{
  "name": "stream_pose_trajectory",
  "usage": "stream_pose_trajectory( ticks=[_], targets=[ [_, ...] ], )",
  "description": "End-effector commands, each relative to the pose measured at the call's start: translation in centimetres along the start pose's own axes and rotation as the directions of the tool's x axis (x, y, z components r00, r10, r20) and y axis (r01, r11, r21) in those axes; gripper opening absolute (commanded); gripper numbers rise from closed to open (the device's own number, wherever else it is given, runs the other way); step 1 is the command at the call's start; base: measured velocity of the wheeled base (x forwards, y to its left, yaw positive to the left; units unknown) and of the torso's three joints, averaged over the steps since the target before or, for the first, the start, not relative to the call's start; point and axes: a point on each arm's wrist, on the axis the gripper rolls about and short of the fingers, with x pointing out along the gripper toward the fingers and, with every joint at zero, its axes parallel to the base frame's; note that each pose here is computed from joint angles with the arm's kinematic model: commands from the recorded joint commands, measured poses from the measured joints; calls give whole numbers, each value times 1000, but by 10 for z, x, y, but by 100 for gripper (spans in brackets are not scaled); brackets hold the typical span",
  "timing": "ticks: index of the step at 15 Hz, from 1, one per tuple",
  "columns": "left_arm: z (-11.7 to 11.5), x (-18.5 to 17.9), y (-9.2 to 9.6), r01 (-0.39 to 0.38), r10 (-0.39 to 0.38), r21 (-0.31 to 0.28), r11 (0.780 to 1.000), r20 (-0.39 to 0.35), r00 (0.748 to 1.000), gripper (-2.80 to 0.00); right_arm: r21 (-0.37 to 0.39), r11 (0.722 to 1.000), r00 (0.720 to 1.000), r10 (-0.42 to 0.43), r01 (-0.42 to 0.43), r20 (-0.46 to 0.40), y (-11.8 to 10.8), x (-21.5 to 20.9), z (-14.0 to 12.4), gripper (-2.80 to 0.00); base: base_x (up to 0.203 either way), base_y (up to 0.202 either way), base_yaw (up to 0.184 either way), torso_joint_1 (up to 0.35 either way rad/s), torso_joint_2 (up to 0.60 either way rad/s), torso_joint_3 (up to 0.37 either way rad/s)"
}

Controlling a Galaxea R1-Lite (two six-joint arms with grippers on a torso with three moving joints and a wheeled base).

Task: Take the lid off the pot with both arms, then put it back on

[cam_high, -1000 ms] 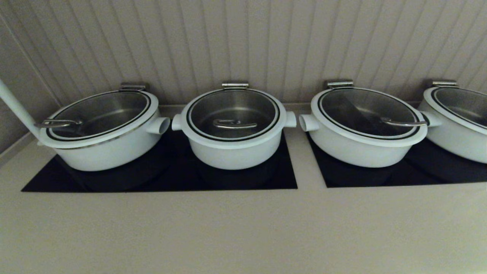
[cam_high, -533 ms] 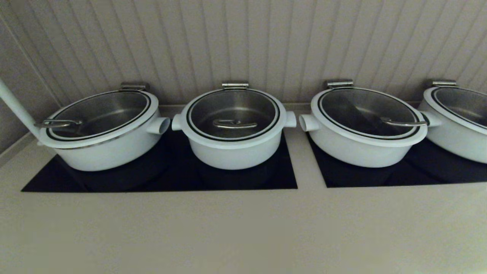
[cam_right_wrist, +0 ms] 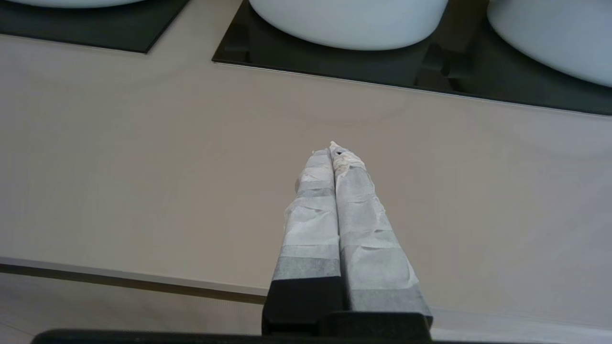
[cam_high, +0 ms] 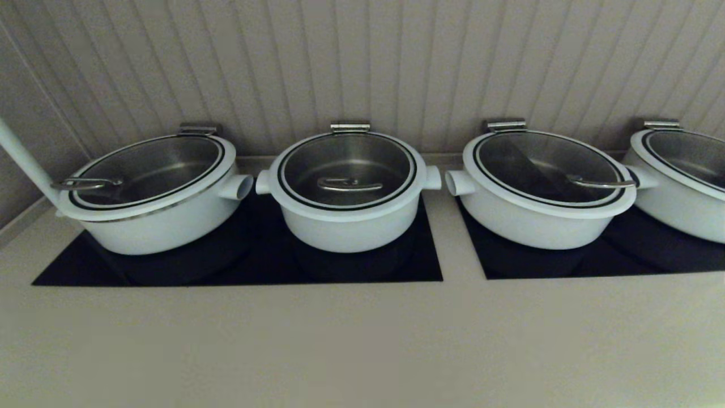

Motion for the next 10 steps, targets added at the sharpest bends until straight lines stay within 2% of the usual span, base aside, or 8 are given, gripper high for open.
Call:
stream_pose_trajectory(
  ticks=[1,10],
  targets=[
    [0,0,0,0,0,2,1000,1,1000,-280,0,1000,1000,2,-2,-1,0,0,0,-280,0,0,0,0,0,0],
    [0,0,0,-3,3,-7,1000,-1,1000,-280,23,1000,1000,0,0,-9,0,0,-1,-280,0,0,0,0,0,0]
  ],
)
